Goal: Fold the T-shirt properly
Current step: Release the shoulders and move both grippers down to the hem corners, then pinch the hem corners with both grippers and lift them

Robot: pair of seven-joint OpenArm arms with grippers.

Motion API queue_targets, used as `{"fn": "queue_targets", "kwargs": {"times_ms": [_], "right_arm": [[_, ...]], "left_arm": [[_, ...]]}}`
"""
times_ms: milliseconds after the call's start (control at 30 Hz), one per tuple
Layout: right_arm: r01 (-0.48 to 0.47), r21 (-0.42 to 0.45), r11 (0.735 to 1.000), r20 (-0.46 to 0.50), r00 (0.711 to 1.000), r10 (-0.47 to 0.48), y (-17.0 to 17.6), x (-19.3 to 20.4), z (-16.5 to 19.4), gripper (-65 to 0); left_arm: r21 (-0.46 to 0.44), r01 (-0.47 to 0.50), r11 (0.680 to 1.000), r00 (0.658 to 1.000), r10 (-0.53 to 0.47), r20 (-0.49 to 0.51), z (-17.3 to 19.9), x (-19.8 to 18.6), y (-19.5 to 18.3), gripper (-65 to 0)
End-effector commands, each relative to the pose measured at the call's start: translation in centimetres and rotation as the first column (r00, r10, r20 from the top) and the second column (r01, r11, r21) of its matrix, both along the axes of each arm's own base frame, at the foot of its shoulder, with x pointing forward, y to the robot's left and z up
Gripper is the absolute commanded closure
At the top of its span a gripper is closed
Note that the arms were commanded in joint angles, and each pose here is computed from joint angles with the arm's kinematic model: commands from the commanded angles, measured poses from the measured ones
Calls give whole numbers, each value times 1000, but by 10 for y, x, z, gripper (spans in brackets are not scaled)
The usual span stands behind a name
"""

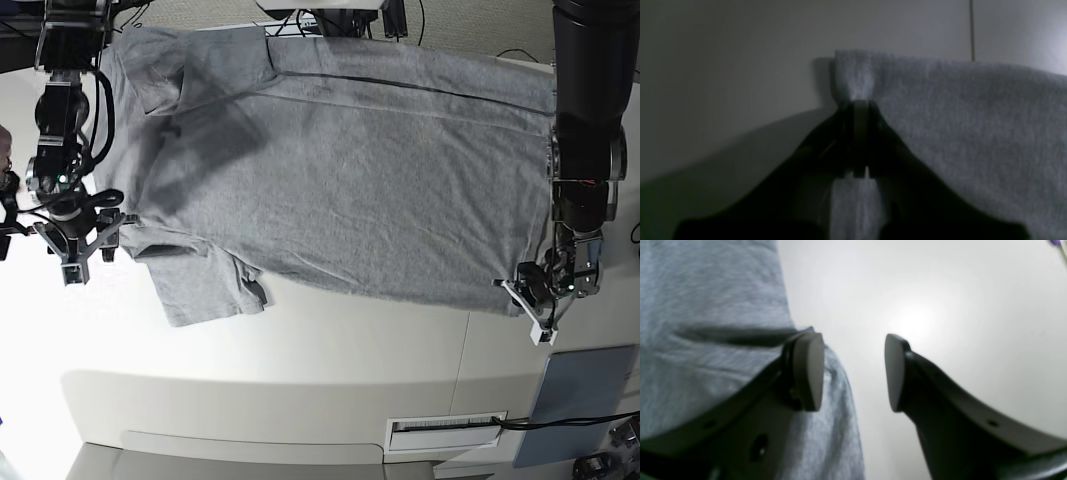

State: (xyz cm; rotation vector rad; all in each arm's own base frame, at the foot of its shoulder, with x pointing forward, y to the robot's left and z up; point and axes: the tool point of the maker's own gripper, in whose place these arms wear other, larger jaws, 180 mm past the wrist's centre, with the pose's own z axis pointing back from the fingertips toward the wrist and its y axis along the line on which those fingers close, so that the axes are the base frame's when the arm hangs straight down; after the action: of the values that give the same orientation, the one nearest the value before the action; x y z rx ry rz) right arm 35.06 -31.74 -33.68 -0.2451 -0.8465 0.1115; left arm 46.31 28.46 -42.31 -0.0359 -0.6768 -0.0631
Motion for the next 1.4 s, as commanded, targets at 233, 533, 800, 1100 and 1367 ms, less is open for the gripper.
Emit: {"fn": "queue_targets", "kwargs": {"times_ms": [233,533,800,1100,1367], "right_arm": [[14,29,999,-55,998,-12,-6,0,-2,-290],[22,29,999,-84,996,-19,-7,-4,-6,-289],[33,28,999,-127,991,-29,-8,-10,-11,-289],[35,27,999,-133,991,-31,-8,-11,-12,-289],[10,-5,1000,-56,998,-11,-10,0,-2,-290]], "left_arm": [[-5,-56,998,985,57,163,37,28,20,-346],[-68,-33,997,982,45,184,39,30,7,-346],[-61,-61,996,989,68,133,10,13,-2,-346],[-82,79,993,996,-75,55,-11,-7,-30,-116],[-52,54,997,997,-51,56,-10,-4,-22,0]]}}
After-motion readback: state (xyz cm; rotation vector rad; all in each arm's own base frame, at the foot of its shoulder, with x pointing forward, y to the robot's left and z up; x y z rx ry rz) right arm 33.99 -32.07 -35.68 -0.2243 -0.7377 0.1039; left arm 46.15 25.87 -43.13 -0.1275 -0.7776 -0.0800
